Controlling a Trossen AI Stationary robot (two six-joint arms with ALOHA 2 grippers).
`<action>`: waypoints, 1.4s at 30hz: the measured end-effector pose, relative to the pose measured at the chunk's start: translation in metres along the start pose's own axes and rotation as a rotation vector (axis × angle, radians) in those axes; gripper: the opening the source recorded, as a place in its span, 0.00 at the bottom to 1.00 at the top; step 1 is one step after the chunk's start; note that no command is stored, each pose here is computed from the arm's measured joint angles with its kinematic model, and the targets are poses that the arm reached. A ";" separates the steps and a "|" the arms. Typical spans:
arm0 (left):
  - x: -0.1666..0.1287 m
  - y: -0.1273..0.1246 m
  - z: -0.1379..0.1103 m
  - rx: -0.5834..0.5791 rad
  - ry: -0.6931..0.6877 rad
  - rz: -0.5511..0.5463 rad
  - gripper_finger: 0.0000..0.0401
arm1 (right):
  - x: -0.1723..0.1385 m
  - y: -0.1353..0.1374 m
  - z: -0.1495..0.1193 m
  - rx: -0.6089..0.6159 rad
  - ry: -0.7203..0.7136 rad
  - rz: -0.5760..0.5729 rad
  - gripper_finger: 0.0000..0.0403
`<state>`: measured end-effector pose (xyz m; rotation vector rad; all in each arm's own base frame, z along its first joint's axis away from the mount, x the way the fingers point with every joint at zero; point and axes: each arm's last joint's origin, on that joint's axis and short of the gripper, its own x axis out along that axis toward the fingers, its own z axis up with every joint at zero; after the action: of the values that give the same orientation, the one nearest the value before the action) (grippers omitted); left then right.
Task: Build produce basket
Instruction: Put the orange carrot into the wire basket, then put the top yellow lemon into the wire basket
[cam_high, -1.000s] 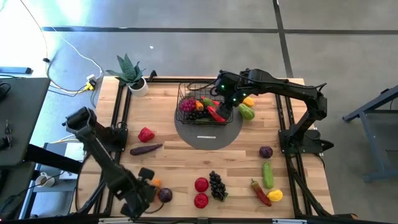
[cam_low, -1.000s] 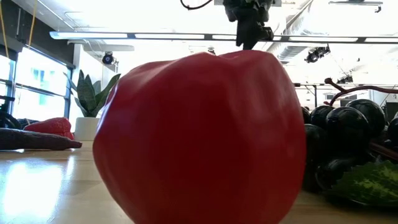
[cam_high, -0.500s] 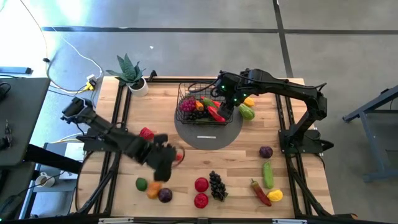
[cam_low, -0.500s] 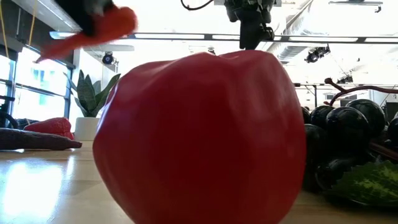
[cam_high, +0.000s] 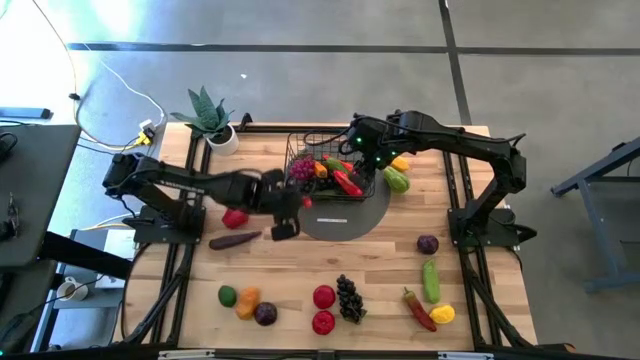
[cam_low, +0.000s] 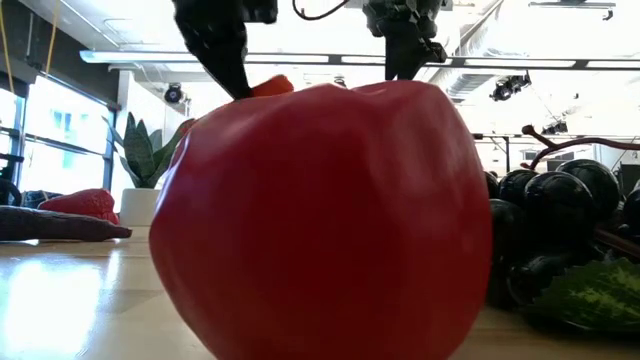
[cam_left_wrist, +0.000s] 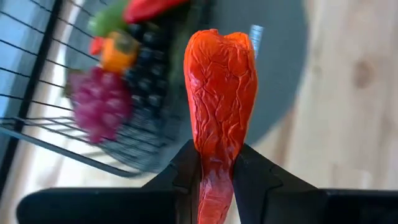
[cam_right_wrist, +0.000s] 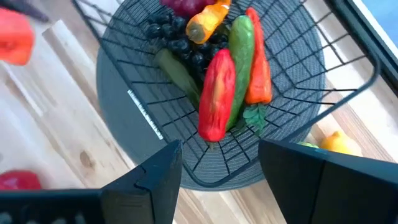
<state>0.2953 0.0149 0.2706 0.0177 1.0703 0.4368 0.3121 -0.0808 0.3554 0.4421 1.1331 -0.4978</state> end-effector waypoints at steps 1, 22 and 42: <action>0.002 0.006 0.002 0.003 -0.009 0.008 0.13 | 0.000 0.000 0.000 0.007 -0.004 -0.009 0.48; 0.025 0.101 0.033 -0.092 -0.255 -0.011 0.15 | -0.002 -0.025 -0.006 0.322 -0.026 -0.347 0.48; 0.028 0.120 0.037 -0.033 -0.329 -0.035 0.44 | -0.005 -0.065 -0.010 0.419 0.126 -0.417 0.57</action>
<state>0.2976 0.1415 0.2915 0.0398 0.7387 0.4040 0.2656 -0.1268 0.3507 0.6080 1.2490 -1.0968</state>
